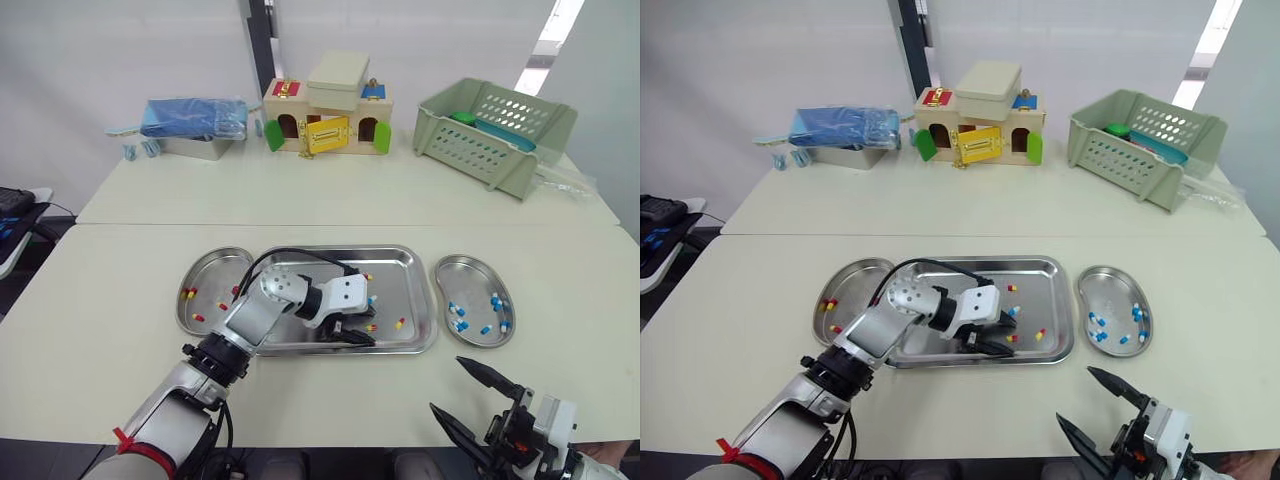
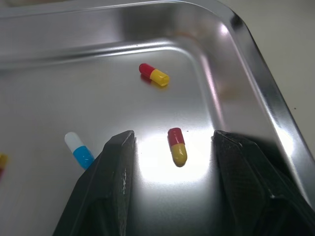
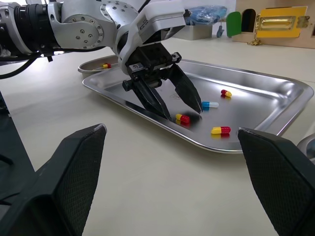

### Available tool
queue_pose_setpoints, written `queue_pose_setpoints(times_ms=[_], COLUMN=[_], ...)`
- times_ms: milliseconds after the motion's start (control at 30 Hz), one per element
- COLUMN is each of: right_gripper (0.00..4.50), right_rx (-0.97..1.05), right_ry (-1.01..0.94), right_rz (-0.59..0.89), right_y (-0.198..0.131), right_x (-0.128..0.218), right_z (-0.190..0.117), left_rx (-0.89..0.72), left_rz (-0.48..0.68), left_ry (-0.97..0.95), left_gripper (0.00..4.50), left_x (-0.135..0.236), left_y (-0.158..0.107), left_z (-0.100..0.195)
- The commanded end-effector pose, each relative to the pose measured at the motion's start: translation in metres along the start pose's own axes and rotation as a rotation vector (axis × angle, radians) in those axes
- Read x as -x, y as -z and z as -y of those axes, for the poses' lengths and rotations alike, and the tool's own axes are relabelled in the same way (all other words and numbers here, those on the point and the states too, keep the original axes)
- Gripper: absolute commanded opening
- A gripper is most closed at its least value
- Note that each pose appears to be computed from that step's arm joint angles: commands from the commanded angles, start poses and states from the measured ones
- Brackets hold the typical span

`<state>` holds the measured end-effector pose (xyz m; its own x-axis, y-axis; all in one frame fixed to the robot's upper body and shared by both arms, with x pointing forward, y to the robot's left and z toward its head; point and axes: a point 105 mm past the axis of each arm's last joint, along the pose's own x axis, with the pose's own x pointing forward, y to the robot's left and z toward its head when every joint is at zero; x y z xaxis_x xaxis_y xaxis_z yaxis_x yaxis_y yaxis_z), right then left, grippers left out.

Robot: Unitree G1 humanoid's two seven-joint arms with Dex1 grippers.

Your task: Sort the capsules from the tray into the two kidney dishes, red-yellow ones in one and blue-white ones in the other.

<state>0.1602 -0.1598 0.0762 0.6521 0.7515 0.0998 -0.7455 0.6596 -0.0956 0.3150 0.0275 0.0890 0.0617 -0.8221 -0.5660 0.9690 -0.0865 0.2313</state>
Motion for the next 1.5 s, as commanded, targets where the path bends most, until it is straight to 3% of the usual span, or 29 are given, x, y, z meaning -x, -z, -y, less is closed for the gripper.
queue_pose_setpoints(times_ms=[33, 100, 200, 433, 767, 1000, 1300, 1500], right_gripper=[4.5, 4.5, 4.5, 4.5, 4.5, 4.5, 4.5, 4.5], right_rx=[0.021, 0.02, 0.02, 0.022, 0.031, 0.037, 0.051, 0.04], right_ry=[-0.001, -0.002, 0.0, -0.002, -0.023, -0.122, -0.289, -0.332], right_rz=[0.017, 0.017, 0.017, 0.014, 0.015, -0.002, -0.021, -0.009], right_y=[-0.005, -0.005, -0.005, -0.004, -0.006, -0.007, -0.001, 0.001], right_x=[-0.001, -0.001, -0.002, -0.002, -0.003, -0.006, -0.015, -0.025], right_z=[-0.001, -0.001, -0.001, 0.0, -0.001, -0.007, 0.002, 0.008], left_rx=[-0.019, -0.023, -0.022, -0.027, -0.017, 0.078, 0.316, 0.451], left_rz=[-0.015, -0.028, -0.044, -0.056, 0.087, 0.091, 0.033, -0.077], left_ry=[0.005, 0.007, 0.013, 0.029, -0.01, -0.187, -0.598, -0.867], left_gripper=[2.63, 2.63, 2.09, 0.02, 0.02, 0.02, 0.02, 0.02], left_x=[0.0, 0.0, 0.001, 0.003, 0.018, 0.078, 0.167, 0.221], left_y=[-0.006, -0.004, -0.001, 0.002, -0.021, -0.018, 0.019, 0.065], left_z=[-0.001, 0.0, 0.002, 0.008, 0.008, 0.003, 0.014, 0.029])
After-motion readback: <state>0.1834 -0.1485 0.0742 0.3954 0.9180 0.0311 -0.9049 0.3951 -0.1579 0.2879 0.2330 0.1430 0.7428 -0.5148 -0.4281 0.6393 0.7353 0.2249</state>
